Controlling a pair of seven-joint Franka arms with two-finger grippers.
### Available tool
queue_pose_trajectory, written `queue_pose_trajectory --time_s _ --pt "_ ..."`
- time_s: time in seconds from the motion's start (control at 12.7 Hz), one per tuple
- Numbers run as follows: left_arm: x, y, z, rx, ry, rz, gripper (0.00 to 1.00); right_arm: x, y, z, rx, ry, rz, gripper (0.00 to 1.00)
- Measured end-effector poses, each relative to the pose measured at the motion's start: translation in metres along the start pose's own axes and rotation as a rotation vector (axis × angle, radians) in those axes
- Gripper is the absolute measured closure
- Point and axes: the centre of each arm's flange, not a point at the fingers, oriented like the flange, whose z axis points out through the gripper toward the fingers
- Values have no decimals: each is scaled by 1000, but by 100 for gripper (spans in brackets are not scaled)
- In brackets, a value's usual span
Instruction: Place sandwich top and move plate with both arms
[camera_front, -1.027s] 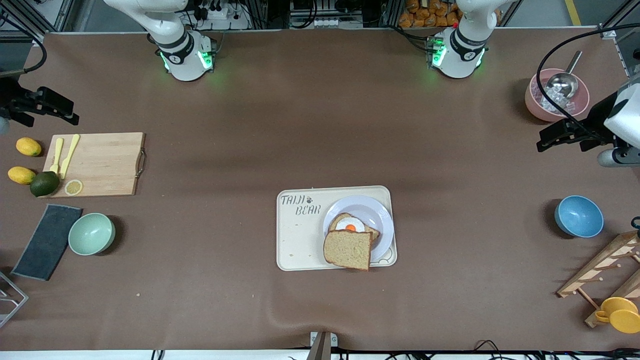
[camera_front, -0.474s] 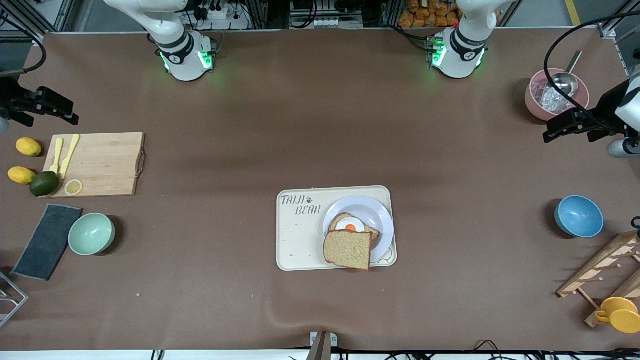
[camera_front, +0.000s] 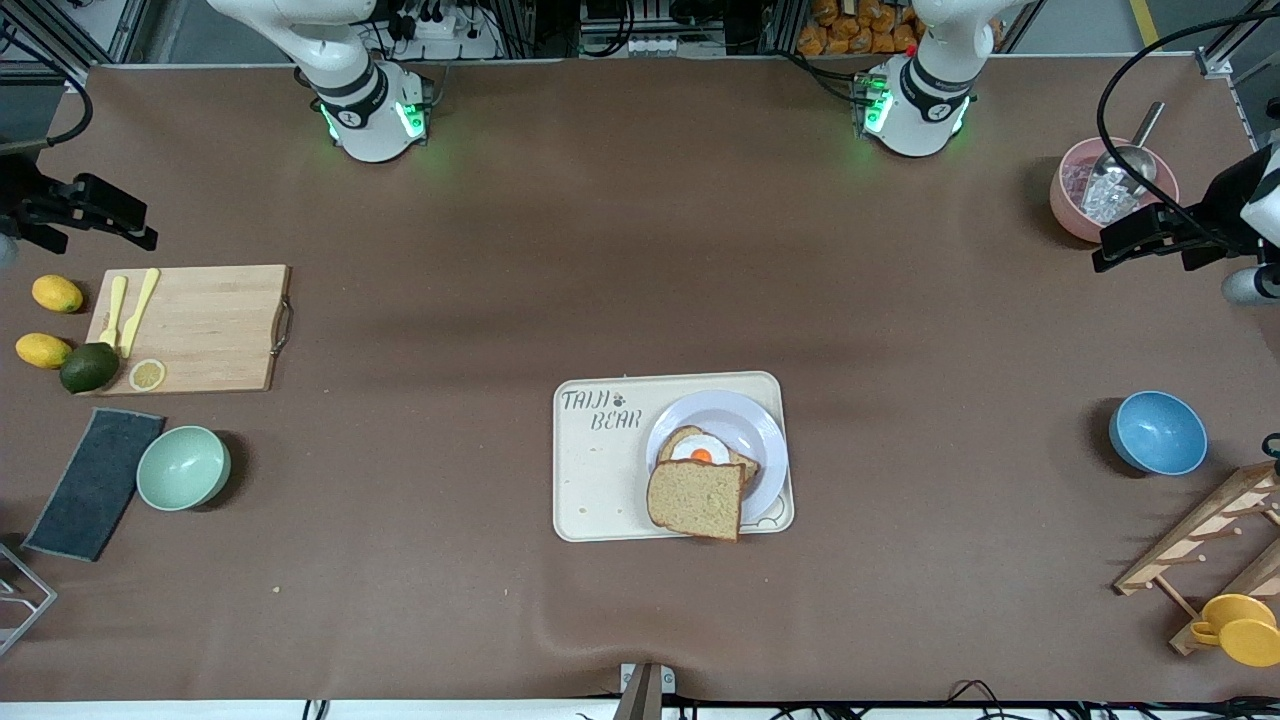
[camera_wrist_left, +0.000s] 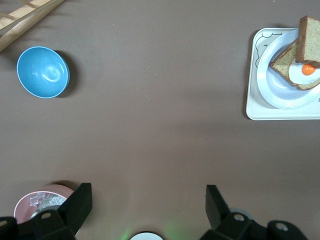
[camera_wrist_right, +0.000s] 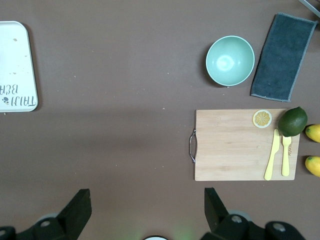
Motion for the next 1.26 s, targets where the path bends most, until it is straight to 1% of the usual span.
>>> queue_pose_trajectory --time_s 0.32,1.26 --pt "-5 7 -9 12 21 4 0 0 1 0 0 0 2 0" --pt "-3 18 0 25 50 16 0 0 4 0 1 0 8 0"
